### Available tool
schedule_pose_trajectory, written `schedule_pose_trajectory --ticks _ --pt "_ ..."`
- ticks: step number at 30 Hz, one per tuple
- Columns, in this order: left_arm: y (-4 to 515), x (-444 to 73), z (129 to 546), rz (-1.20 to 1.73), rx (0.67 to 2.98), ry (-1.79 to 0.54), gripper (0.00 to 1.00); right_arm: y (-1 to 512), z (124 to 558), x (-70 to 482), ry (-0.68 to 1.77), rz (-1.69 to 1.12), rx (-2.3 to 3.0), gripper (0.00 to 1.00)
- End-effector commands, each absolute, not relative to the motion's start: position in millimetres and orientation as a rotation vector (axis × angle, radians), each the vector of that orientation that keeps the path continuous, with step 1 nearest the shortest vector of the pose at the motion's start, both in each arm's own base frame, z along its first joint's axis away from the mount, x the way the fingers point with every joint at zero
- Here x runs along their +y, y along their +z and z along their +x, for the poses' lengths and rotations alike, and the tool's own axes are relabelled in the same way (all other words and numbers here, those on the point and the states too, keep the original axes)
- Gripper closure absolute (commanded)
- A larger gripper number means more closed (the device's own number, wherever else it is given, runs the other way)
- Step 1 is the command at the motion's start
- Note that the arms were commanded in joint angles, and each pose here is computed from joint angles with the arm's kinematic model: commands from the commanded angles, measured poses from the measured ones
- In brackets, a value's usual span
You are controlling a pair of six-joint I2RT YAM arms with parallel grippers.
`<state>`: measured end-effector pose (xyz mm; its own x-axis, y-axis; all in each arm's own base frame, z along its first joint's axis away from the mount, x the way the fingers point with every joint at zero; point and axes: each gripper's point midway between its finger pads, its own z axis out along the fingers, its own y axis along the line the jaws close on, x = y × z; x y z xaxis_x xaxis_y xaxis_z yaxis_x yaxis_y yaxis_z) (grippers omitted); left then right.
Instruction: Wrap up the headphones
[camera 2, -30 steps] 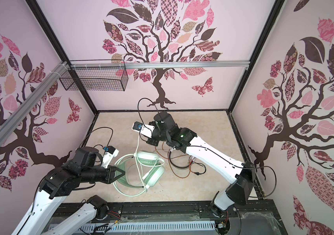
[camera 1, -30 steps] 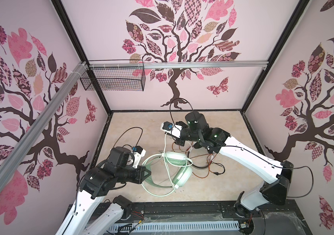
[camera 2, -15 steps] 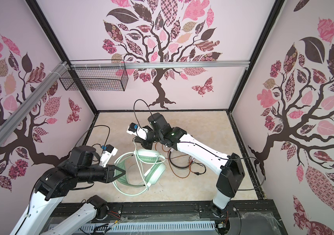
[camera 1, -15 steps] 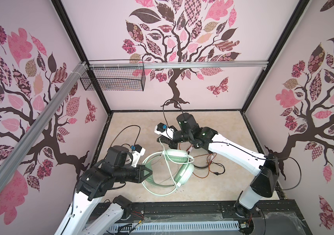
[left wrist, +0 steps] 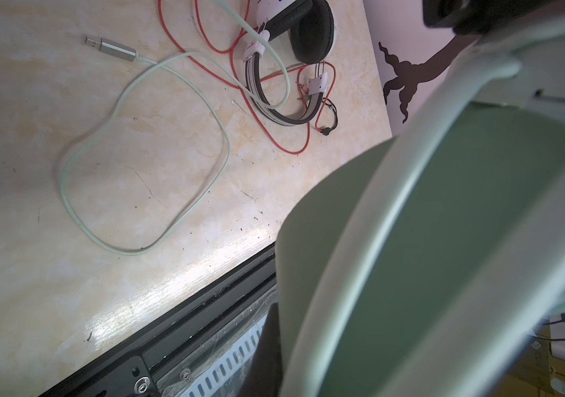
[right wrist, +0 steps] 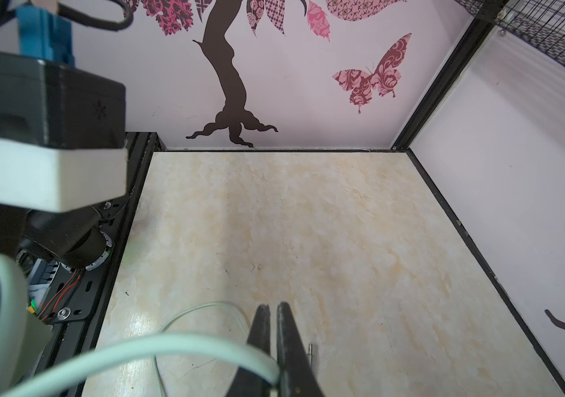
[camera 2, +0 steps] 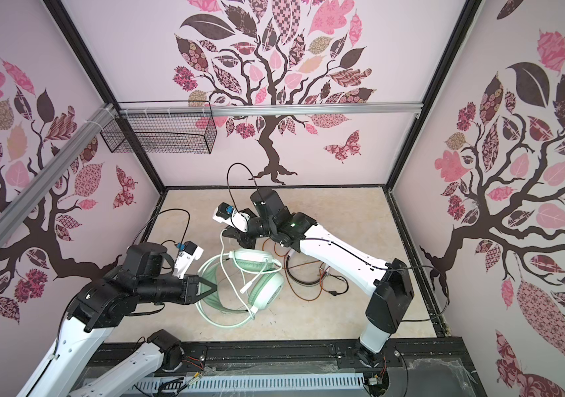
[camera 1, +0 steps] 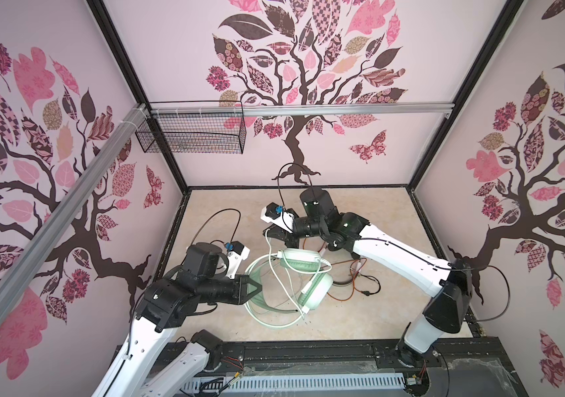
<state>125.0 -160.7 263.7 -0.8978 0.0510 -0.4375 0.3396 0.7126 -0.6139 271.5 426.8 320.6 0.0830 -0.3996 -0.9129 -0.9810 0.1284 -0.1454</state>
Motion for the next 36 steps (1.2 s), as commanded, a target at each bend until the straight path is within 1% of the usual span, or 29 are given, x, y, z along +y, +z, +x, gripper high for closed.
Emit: schedule_pose_trajectory --ticks 1,11,14,15,16,17,18,21,24,29,31,33,36 --pt "283 -171 125 0.362 2.425 -1.103 1.0 325 281 428 0.778 -1.37 1.477 1.0" --pt "293 -164 116 0.355 2.4 -1.097 1.0 300 301 406 0.791 -1.178 1.628 1.0" --pt "296 -161 114 0.352 2.391 -1.085 1.0 291 300 396 0.81 -1.116 1.673 0.9" --pt "297 -160 114 0.347 2.39 -1.08 1.0 288 295 393 0.824 -1.106 1.676 0.74" --pt "297 -159 114 0.343 2.388 -1.076 1.0 285 288 389 0.847 -1.098 1.679 0.44" --pt "297 -158 115 0.33 2.389 -1.068 1.0 283 282 385 0.869 -1.092 1.68 0.2" --pt "297 -157 115 0.322 2.386 -1.064 1.0 282 272 381 0.906 -1.097 1.672 0.01" --pt "299 -159 118 0.302 2.379 -1.076 1.0 277 255 362 0.958 -1.029 1.7 0.01" --pt "302 -159 119 0.295 2.364 -1.084 1.0 271 254 333 0.903 -0.865 1.792 0.01" --pt "308 -157 119 0.286 2.324 -1.082 1.0 250 266 273 0.681 -0.558 1.957 0.01" --pt "309 -158 120 0.288 2.321 -1.083 1.0 243 277 238 0.551 -0.344 2.003 0.0" --pt "309 -158 120 0.285 2.322 -1.086 1.0 238 282 209 0.437 -0.193 2.028 0.01" --pt "312 -158 121 0.282 2.312 -1.081 1.0 236 282 194 0.405 -0.088 2.03 0.0"
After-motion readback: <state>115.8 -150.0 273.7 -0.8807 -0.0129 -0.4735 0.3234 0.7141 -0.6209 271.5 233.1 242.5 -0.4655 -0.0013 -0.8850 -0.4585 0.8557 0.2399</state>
